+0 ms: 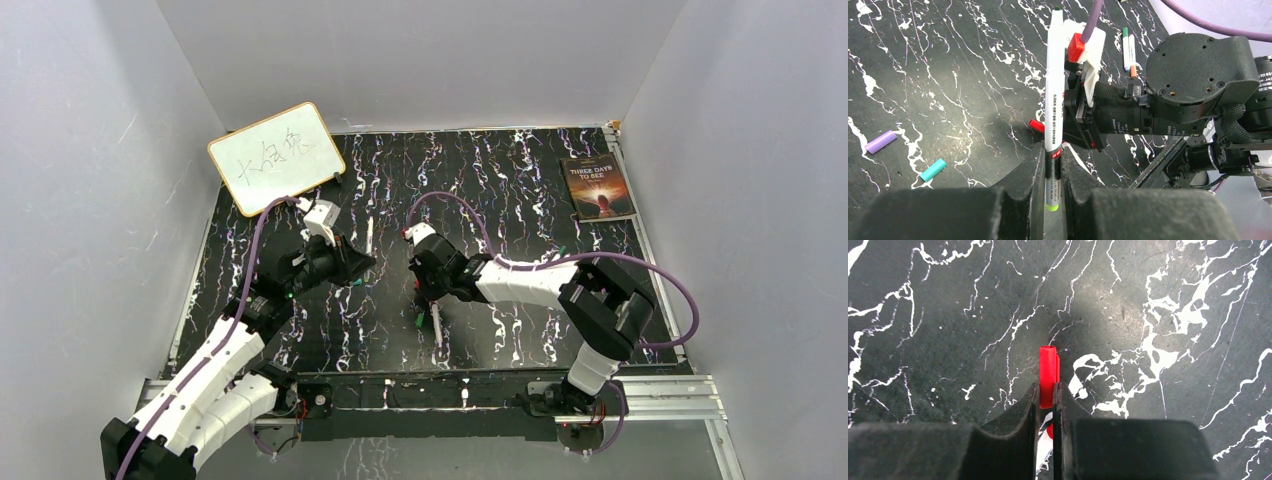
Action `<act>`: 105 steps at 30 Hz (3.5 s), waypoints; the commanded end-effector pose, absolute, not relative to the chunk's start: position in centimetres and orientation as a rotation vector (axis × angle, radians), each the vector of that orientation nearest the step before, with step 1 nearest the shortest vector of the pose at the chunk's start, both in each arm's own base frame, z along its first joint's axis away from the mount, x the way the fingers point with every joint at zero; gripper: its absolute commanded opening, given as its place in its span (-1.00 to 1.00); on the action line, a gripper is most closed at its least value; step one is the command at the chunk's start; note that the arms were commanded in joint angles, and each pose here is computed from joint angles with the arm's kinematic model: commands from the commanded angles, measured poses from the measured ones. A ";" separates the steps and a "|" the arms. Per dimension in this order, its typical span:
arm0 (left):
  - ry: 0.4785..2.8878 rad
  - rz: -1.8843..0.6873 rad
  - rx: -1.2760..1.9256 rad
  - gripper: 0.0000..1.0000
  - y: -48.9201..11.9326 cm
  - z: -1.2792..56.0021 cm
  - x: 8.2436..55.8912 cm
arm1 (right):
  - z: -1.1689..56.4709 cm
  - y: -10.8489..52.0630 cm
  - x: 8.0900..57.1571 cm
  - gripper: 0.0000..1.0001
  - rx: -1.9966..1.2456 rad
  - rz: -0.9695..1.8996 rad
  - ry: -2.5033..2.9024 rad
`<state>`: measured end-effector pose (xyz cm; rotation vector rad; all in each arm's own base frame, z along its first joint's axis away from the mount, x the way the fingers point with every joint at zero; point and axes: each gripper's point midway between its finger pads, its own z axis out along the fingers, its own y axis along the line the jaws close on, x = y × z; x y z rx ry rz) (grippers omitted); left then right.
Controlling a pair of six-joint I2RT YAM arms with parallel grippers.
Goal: Insert the pens into the pen caps
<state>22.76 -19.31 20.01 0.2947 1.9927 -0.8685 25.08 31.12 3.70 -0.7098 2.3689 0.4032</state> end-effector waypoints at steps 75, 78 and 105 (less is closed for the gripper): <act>1.965 -0.812 0.253 -1.00 -17.9 20.4 22.4 | 8.0 36.0 32.7 -0.11 -0.158 0.338 2.320; 1.964 -0.816 0.254 -1.00 -18.0 20.5 22.3 | 7.7 36.6 32.8 -0.14 -0.166 0.331 2.333; 2.013 -0.752 0.238 -1.00 -17.2 19.6 22.6 | 4.9 35.4 31.4 -0.07 -0.082 0.255 2.429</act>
